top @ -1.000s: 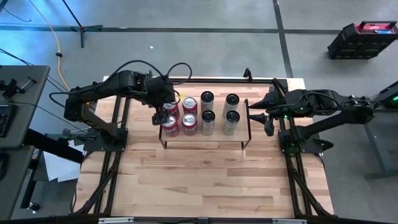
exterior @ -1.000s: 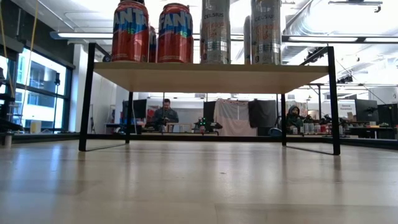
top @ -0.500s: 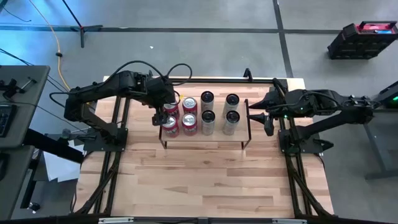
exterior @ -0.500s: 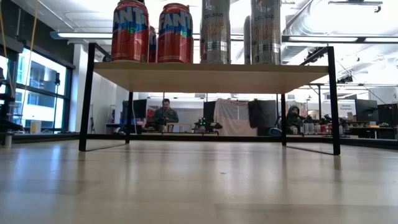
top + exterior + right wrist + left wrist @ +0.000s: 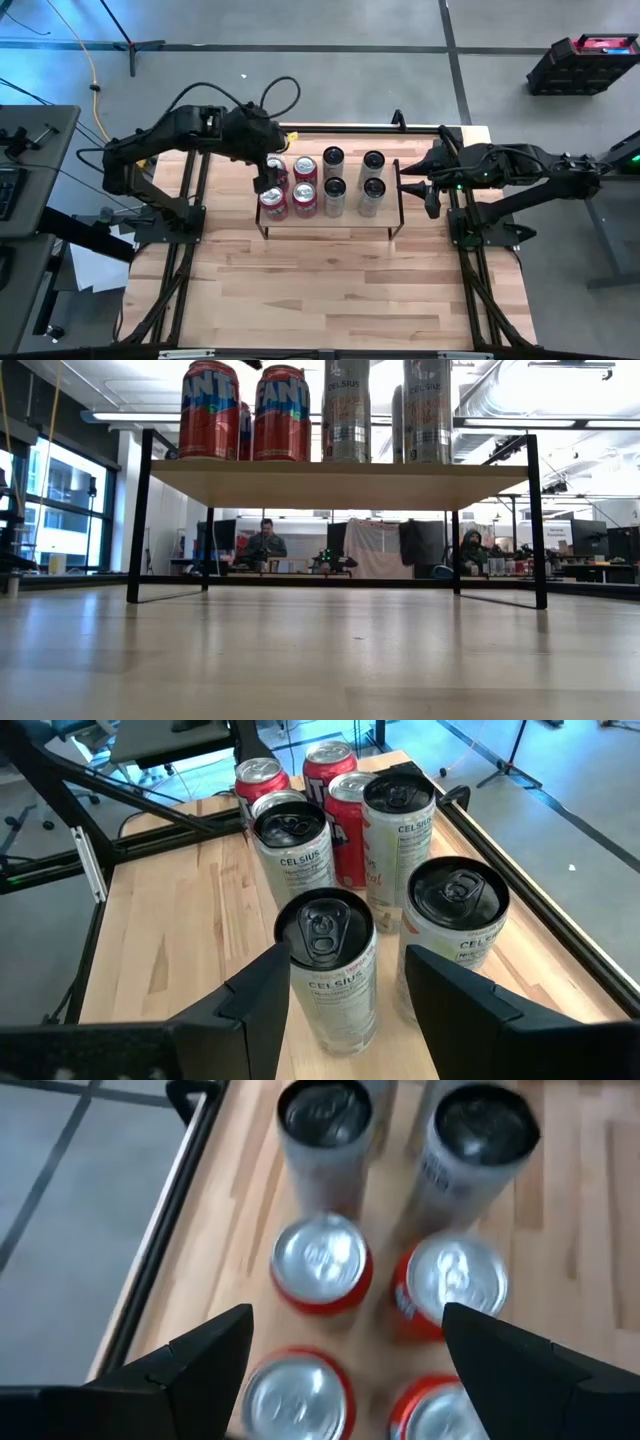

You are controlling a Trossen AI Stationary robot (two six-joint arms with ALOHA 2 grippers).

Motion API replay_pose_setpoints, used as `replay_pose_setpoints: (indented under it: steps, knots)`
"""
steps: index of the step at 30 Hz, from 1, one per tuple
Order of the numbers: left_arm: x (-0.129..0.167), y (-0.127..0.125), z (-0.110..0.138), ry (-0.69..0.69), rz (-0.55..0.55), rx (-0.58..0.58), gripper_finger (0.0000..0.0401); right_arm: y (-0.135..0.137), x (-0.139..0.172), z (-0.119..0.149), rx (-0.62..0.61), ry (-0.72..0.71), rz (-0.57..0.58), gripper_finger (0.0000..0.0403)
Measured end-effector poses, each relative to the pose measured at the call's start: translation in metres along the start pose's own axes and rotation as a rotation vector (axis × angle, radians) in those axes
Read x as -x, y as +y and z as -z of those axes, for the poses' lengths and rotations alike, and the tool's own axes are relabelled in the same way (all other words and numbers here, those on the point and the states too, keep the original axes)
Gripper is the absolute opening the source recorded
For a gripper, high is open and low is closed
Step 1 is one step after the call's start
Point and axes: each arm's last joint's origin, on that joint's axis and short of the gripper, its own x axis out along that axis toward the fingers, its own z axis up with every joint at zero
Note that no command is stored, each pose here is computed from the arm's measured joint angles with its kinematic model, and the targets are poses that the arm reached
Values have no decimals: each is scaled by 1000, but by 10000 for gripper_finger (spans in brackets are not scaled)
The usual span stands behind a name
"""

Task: Place canned beverage on shelf
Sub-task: Adjust the soda cans on the shelf

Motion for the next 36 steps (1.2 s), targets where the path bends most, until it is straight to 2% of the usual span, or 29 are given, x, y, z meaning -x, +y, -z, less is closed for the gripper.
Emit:
replay_pose_setpoints:
  steps: [6, 14, 19, 28, 36]
  knots:
    - [-40, -8, -13, 2, -10, 0, 315, 0, 0, -1, 30, -6, -2, 184]
    - [-71, -15, -22, 24, -68, -60, 314, 0, 0, -1, 32, -6, -2, 184]
    - [-75, -12, -22, 39, -137, -94, 314, 0, 0, -1, 32, -6, -1, 184]
    - [-78, -7, -12, 136, -110, -112, 314, 0, 0, -1, 32, -6, -1, 184]
    - [-77, -9, -14, 115, -86, -112, 314, 0, 0, -1, 33, -5, -1, 184]
